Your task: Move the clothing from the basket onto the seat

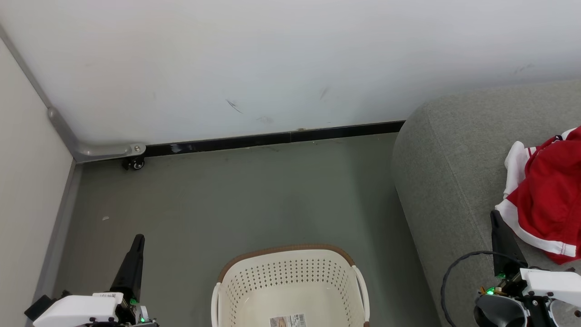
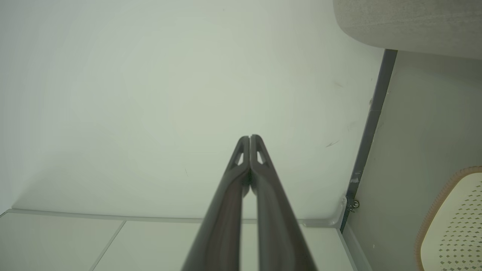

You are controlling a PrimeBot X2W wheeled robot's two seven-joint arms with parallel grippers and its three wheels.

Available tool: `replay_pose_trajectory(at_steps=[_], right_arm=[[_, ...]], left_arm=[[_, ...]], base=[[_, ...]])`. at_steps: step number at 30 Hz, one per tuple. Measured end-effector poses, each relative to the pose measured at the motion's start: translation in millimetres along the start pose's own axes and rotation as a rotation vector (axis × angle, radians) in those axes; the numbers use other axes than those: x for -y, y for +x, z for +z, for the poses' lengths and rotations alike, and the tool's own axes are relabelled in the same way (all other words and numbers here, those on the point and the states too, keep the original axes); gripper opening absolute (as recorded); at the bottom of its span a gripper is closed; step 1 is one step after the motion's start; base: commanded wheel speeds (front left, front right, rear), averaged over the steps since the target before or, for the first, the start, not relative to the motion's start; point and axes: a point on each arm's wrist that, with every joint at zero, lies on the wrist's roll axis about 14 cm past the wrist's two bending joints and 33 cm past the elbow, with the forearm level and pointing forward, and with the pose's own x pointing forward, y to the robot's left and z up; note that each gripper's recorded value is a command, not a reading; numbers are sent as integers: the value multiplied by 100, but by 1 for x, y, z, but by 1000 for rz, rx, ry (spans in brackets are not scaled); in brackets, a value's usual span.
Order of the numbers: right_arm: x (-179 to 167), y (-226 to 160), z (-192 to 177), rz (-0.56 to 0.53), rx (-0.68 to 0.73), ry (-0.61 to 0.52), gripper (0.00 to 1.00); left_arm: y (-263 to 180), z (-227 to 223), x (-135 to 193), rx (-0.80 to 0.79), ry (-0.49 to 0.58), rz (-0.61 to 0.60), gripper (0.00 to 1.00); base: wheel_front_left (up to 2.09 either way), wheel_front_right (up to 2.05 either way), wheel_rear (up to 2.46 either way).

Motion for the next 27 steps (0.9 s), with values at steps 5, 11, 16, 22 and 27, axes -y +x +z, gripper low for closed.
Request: replay_pose_trajectory(at_steps=[5,11,16,22,27], right_arm=[[0,0,0,-1,0,0,0],[0,0,0,-1,1,0,0],[0,0,0,-1,1,0,0],[0,0,0,-1,1,0,0],[0,0,0,-1,-1,0,0]], left_arm=[[0,0,0,0,0,0,0],[0,0,0,0,0,0,0],[0,0,0,0,0,0,0],[0,0,0,0,0,0,0],[0,0,0,0,0,0,0]], base=[[0,0,0],[0,0,0],[0,0,0],[0,0,0],[0,0,0]])
